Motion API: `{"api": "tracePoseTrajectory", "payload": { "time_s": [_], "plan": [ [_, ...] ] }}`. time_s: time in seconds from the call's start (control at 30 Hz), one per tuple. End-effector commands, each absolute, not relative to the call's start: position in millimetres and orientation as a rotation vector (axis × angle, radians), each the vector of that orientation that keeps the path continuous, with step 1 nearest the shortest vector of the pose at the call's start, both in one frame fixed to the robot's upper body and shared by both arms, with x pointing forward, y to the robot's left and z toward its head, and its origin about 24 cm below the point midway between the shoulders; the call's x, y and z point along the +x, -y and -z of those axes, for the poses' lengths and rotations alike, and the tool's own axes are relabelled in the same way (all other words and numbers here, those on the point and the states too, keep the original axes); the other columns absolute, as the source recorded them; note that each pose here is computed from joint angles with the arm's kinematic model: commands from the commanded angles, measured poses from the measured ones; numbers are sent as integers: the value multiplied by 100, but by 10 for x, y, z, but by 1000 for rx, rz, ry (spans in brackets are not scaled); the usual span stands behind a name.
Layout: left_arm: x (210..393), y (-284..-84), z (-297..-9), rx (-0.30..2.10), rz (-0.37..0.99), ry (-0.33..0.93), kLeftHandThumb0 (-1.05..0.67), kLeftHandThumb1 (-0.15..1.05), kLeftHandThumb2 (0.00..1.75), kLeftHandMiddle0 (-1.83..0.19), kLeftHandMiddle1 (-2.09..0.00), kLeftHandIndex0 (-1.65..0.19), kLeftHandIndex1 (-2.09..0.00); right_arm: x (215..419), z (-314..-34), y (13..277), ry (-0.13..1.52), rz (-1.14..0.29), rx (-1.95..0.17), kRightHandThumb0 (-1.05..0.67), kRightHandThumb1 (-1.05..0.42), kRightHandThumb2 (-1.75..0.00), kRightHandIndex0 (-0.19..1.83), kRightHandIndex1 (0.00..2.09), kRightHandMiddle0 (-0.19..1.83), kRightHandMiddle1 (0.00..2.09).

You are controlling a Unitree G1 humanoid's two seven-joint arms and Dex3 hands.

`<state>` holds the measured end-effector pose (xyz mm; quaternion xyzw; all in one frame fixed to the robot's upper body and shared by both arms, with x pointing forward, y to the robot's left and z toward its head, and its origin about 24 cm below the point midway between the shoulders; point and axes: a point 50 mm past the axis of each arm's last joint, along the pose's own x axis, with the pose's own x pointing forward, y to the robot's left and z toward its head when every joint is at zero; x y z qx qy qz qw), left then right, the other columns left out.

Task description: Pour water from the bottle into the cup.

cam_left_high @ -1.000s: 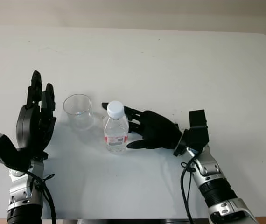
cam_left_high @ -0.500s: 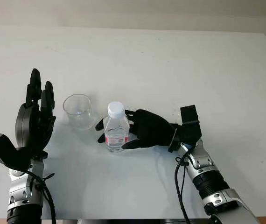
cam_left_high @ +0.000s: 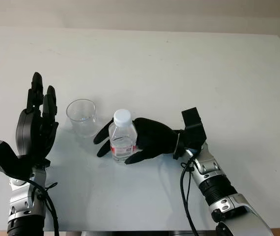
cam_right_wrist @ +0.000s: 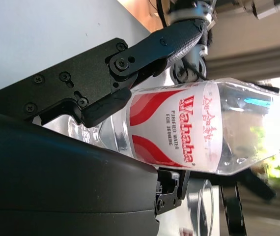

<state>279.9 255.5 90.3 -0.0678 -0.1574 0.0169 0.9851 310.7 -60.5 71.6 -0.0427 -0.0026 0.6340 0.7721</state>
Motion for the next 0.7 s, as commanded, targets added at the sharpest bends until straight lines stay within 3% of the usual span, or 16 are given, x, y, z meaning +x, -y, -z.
{"api": "tracePoseTrajectory", "payload": {
  "time_s": [0.0, 0.13, 0.23, 0.27, 0.3, 0.4, 0.5, 0.57, 0.67],
  "plan": [
    [2773, -2551, -917, -127, -33, 331, -78, 105, 45, 12, -5, 14, -6, 3097, -761, 566, 24, -1407, -137, -85, -85, -5, 20, 54, 1, 88],
    [2760, -2552, -913, -135, -34, 330, -77, 105, 46, 12, -5, 13, -6, 3075, -789, 514, 26, -1415, -153, -86, -84, -5, 19, 28, 4, 71],
    [2750, -2554, -909, -136, -38, 329, -77, 105, 46, 12, -5, 13, -6, 3038, -800, 471, 66, -1397, -156, -83, -82, -5, 30, 36, 12, 77],
    [2749, -2554, -908, -135, -38, 328, -77, 105, 46, 12, -5, 13, -6, 3025, -801, 460, 91, -1387, -166, -81, -82, -5, 29, 52, 11, 88],
    [2748, -2555, -906, -137, -39, 328, -78, 105, 46, 12, -5, 14, -6, 3014, -802, 452, 117, -1377, -183, -80, -83, -5, 25, 85, 12, 108],
    [2745, -2551, -903, -134, -39, 328, -77, 105, 46, 12, -5, 13, -6, 2989, -796, 432, 162, -1338, -233, -74, -85, -5, 27, 150, 21, 148],
    [2744, -2549, -899, -134, -44, 324, -78, 105, 46, 12, -5, 13, -6, 2969, -797, 425, 206, -1309, -256, -65, -89, -6, 36, 192, 33, 183],
    [2743, -2549, -898, -134, -46, 322, -78, 105, 46, 12, -5, 13, -6, 2959, -794, 430, 219, -1277, -272, -62, -91, -6, 42, 203, 38, 198],
    [2741, -2548, -902, -130, -44, 328, -77, 105, 47, 12, -6, 13, -6, 2920, -794, 426, 283, -1206, -306, -60, -98, -6, 80, 209, 68, 208]
  ]
}}
